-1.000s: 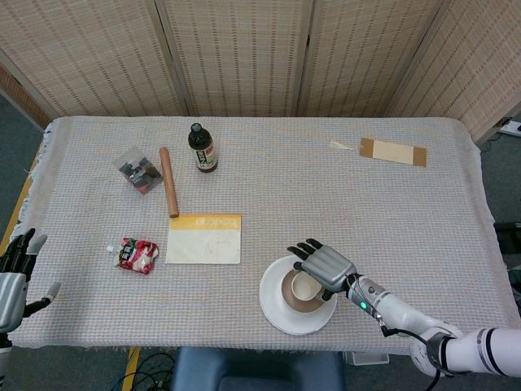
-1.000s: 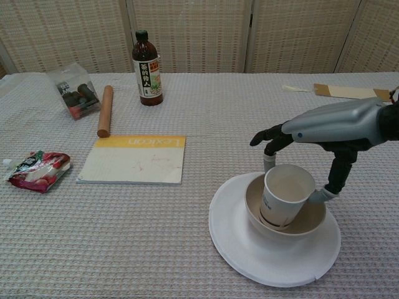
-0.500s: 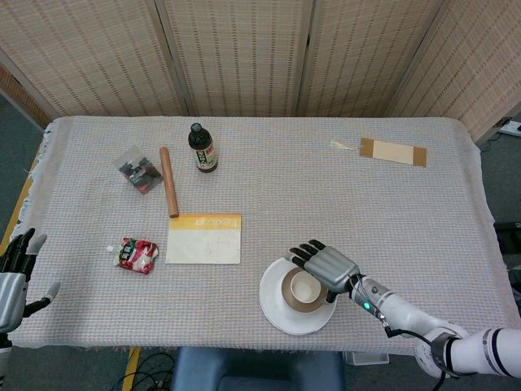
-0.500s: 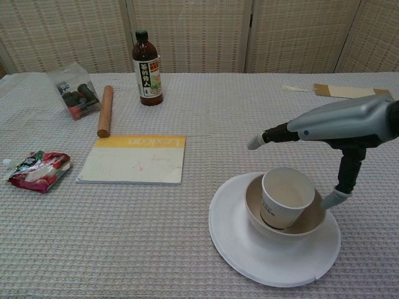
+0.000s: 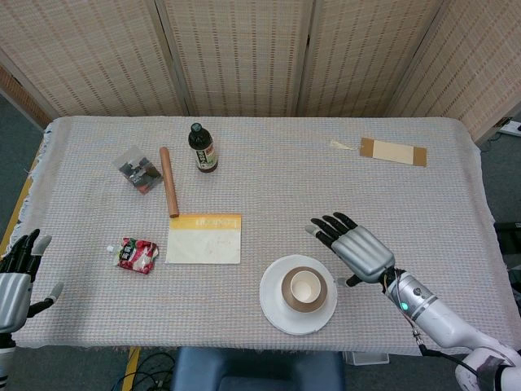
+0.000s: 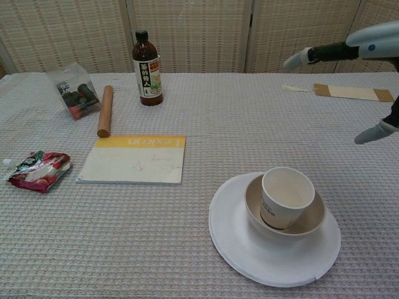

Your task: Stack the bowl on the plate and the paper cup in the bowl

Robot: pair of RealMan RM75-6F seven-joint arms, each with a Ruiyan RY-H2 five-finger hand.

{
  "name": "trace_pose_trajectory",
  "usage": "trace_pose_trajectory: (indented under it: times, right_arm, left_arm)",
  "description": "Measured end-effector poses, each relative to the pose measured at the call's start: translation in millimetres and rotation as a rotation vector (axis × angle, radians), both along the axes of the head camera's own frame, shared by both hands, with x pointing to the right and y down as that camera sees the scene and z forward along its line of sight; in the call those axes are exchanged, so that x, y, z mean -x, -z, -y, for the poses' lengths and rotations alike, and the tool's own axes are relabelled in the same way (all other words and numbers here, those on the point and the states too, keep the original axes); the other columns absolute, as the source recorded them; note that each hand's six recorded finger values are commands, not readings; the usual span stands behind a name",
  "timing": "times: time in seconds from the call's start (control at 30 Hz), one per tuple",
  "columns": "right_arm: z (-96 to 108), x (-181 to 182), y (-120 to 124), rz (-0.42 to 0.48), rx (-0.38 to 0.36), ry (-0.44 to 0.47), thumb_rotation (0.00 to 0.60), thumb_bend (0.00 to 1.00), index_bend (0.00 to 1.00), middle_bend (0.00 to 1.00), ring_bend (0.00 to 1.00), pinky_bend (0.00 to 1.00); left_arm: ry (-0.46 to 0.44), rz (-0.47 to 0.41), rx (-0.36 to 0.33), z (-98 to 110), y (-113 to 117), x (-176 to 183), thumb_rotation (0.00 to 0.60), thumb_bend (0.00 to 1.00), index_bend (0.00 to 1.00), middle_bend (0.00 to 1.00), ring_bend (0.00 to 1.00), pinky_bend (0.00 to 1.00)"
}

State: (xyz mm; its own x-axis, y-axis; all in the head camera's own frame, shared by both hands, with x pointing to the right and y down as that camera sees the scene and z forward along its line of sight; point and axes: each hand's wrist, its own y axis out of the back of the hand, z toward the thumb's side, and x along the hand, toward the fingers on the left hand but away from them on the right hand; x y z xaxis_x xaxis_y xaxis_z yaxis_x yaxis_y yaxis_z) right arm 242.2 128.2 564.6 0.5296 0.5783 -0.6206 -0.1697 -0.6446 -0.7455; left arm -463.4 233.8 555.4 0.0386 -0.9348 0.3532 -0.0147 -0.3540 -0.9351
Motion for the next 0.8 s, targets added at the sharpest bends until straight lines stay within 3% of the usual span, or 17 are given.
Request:
trace_pose_trajectory:
  times: [0.27,0.5,0.63,0.8]
  right_arm:
    - [4,-83,12,-0.082,-0.265,-0.127,0.600,0.09,0.00,0.00,0.00,0.00]
    - [-21,-139,20,-0.157,-0.469,-0.226,0.600,0.09,0.00,0.00,0.00,0.00]
    - [-44,-169,22,-0.201,-0.544,-0.305,0.600,0.09,0.00,0.00,0.00,0.00]
    - [-56,-185,24,-0.198,-0.570,-0.371,0.600,0.09,0.00,0.00,0.00,0.00]
  left_arm:
    - [-0.078,-0.010,0.032,-3,-11,-18,0.600,0.31,0.03,0.02,0.00,0.24]
    - [-0.095,-0.026,0.043,2,-16,-20,0.600,0.31,0.03,0.02,0.00,0.24]
    - [-0.104,-0.035,0.037,4,-16,-22,0.600,0.31,0.03,0.02,0.00,0.24]
    - [-0.106,-0.039,0.034,4,-17,-24,0.600,0.31,0.03,0.02,0.00,0.24]
